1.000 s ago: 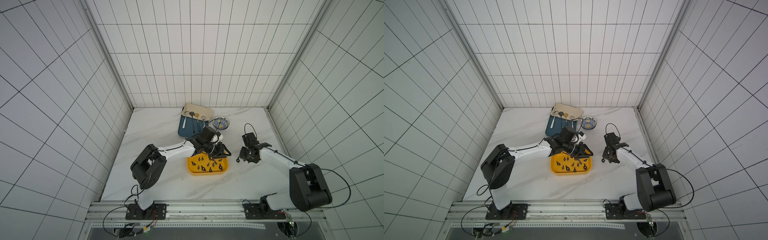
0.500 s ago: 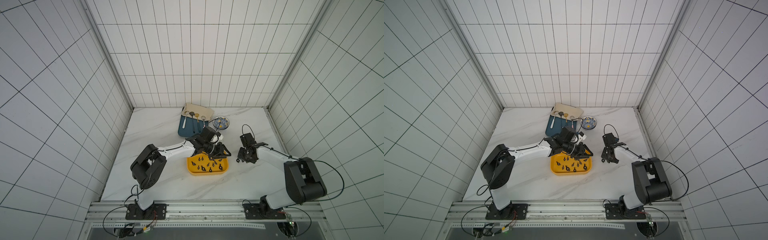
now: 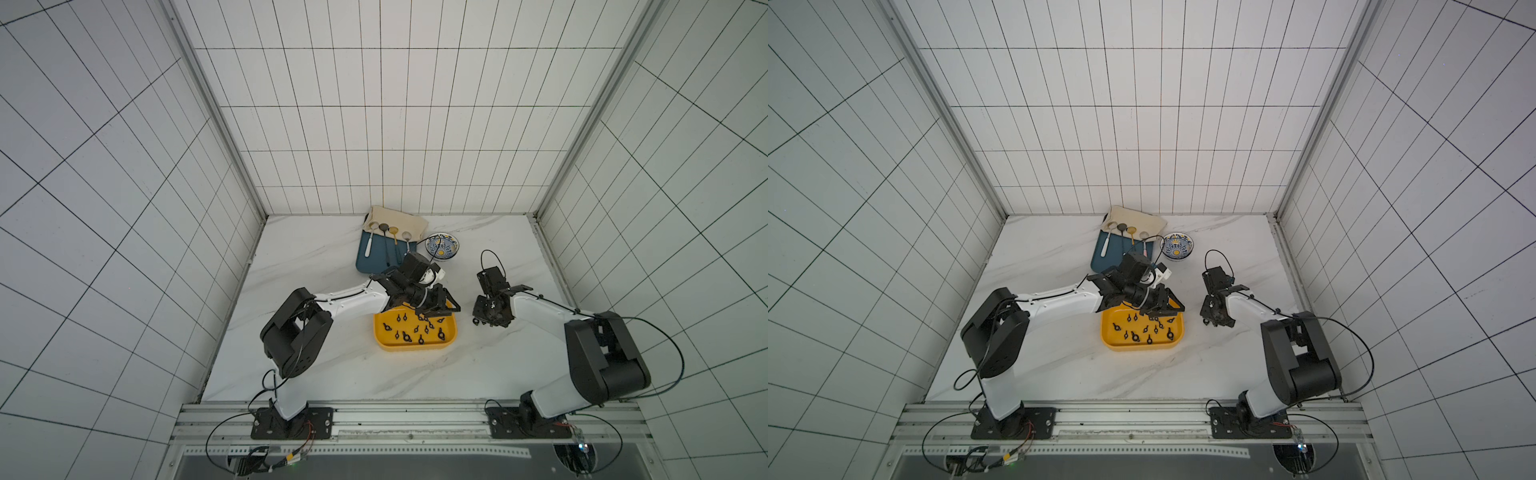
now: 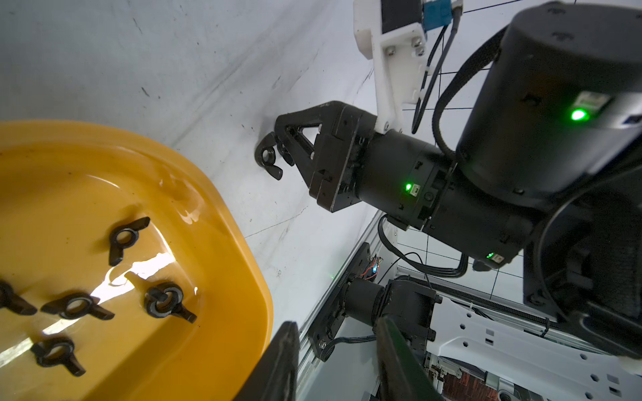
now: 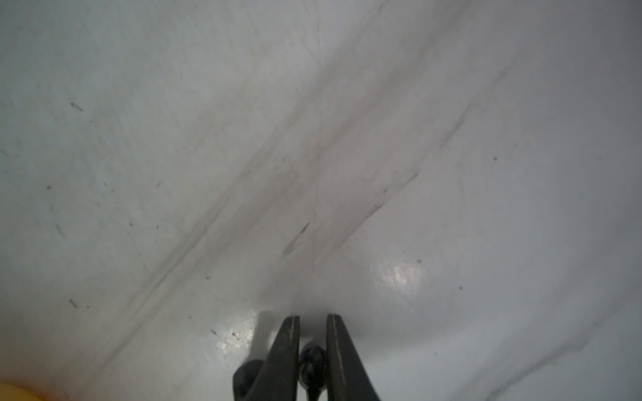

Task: Take out the wing nut from the storage box
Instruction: Place the wing nut at the center of the board, then pick up the wing nut from the storage box.

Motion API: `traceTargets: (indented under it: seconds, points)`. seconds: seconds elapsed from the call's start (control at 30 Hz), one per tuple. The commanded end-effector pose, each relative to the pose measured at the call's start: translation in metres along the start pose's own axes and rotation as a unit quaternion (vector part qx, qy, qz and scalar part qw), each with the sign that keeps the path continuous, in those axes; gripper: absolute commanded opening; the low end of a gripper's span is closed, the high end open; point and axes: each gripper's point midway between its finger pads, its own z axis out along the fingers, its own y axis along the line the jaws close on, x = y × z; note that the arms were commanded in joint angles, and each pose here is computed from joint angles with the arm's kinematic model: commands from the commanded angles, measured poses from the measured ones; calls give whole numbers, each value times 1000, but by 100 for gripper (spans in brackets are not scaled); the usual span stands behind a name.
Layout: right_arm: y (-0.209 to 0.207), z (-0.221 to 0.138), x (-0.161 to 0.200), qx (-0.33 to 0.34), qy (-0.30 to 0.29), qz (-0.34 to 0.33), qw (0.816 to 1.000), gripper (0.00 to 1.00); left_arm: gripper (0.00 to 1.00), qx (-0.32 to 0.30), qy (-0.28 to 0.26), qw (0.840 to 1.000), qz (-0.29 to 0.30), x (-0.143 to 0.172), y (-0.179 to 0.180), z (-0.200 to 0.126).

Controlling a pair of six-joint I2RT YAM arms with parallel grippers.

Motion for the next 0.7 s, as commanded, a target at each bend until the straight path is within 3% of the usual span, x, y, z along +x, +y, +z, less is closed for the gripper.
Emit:
traceTargets:
  seconds: [0.0, 0.23, 0.43, 0.67]
  points:
    - [-6, -12, 3, 9, -1, -15, 1000, 22, 40, 3, -2, 1000, 9, 1, -2, -8]
    - [18, -65, -19, -11, -52, -71, 996, 23, 40, -6, -53, 999, -9, -18, 11, -54]
    - [119, -105, 5, -104, -71, -179, 976, 23, 40, -29, -133, 989, -64, -32, 56, -129]
    - [208, -95, 44, -169, -27, -257, 951, 23, 41, -53, -205, 968, -136, -24, 117, -204]
